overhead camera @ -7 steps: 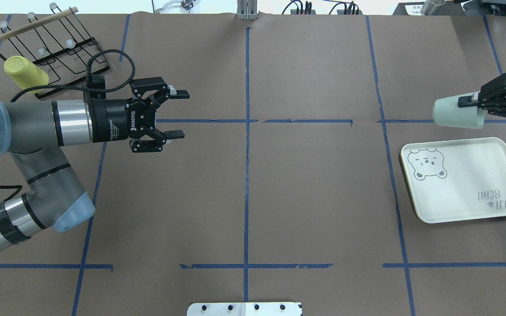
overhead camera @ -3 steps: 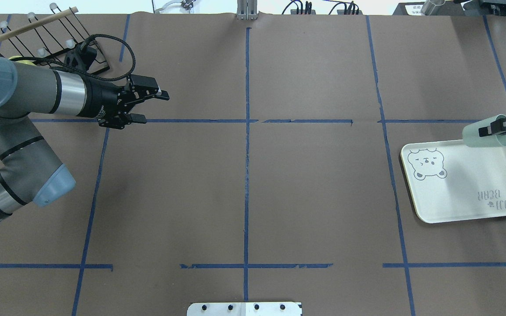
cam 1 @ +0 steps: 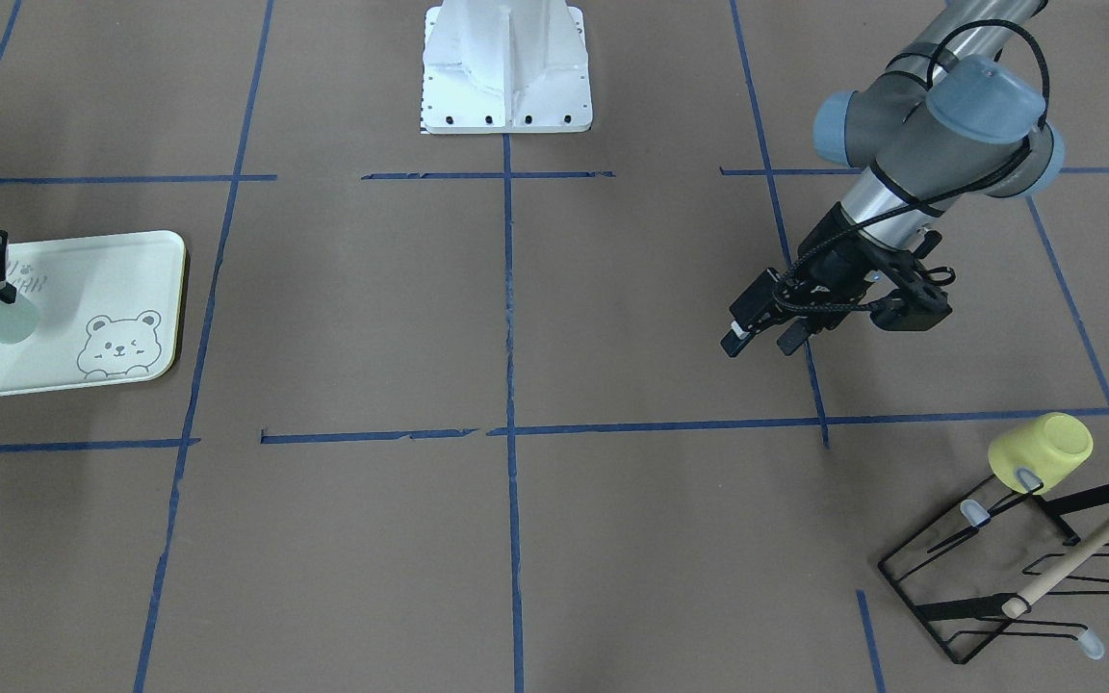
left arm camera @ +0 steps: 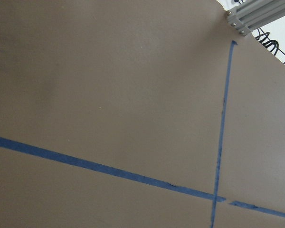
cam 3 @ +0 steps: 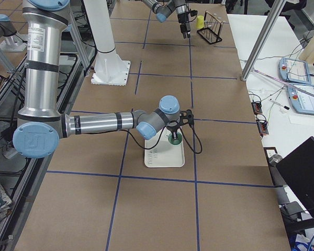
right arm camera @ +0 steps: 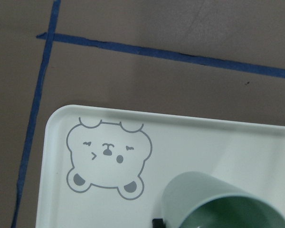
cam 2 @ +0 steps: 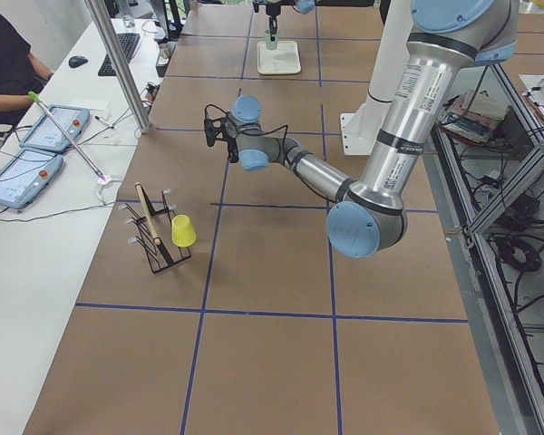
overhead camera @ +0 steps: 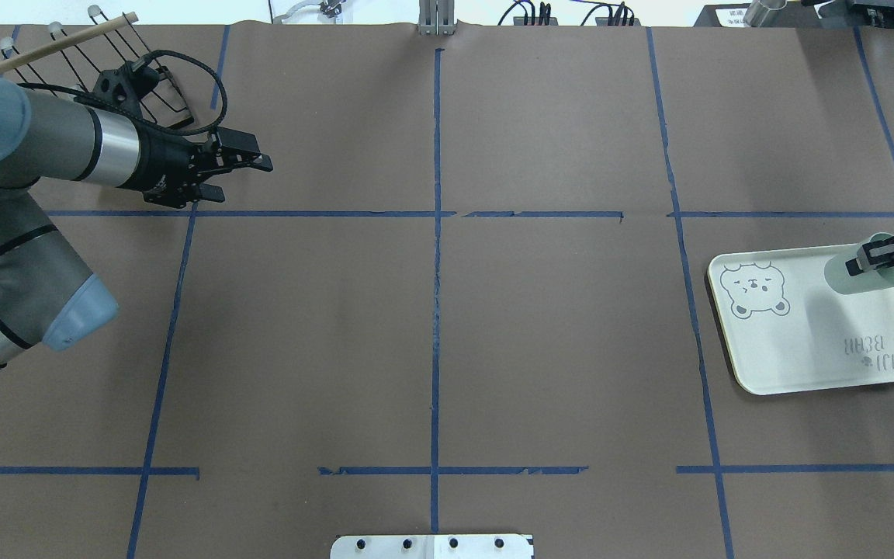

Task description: Left arm grabs green cup and hands to right arm on tray

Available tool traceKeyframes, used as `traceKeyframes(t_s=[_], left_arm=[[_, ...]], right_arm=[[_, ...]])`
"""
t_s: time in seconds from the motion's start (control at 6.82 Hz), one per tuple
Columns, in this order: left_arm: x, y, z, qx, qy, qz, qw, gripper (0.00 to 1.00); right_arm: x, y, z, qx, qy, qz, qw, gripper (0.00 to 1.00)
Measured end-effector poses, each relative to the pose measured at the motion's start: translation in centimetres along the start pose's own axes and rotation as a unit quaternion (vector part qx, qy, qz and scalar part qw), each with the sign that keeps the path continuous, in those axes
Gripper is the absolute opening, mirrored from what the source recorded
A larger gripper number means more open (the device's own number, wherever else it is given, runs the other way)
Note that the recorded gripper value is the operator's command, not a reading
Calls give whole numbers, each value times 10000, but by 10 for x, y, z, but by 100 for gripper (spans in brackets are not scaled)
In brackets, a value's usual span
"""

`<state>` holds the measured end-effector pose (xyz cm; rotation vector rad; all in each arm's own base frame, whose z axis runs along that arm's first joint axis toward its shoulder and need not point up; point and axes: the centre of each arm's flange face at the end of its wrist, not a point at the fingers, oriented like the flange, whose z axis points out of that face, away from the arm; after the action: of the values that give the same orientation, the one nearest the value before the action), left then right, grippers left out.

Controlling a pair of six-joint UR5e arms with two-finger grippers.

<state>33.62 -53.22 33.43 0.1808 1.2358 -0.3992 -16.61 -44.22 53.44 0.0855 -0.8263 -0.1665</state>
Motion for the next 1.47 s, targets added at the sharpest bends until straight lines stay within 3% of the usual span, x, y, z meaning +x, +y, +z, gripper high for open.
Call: traceKeyframes(t_s=[0.29, 0.59, 0.73, 0.88, 1.32, 1.47], left_arm=[[-13, -3, -9, 182, -339, 121, 9992, 100], [-21, -1, -15, 236, -450, 139, 9986, 100], [-24, 0, -15, 236, -474, 135, 9985, 100], [-26, 1, -15, 234, -492, 130, 9984, 100], [-27, 2, -14, 229, -500, 131, 9984, 100], [-27, 2, -14, 225, -499, 133, 9984, 100]], right_arm=[[-26, 3, 14, -177, 386, -173, 9989, 0], [-37, 4, 28, -202, 661, -331, 9971, 2], [-38, 5, 32, -211, 749, -361, 9963, 10], [-37, 6, 35, -223, 789, -372, 9959, 18], [-42, 3, 40, -236, 789, -407, 9958, 27], [-44, 3, 40, -229, 778, -421, 9958, 99]])
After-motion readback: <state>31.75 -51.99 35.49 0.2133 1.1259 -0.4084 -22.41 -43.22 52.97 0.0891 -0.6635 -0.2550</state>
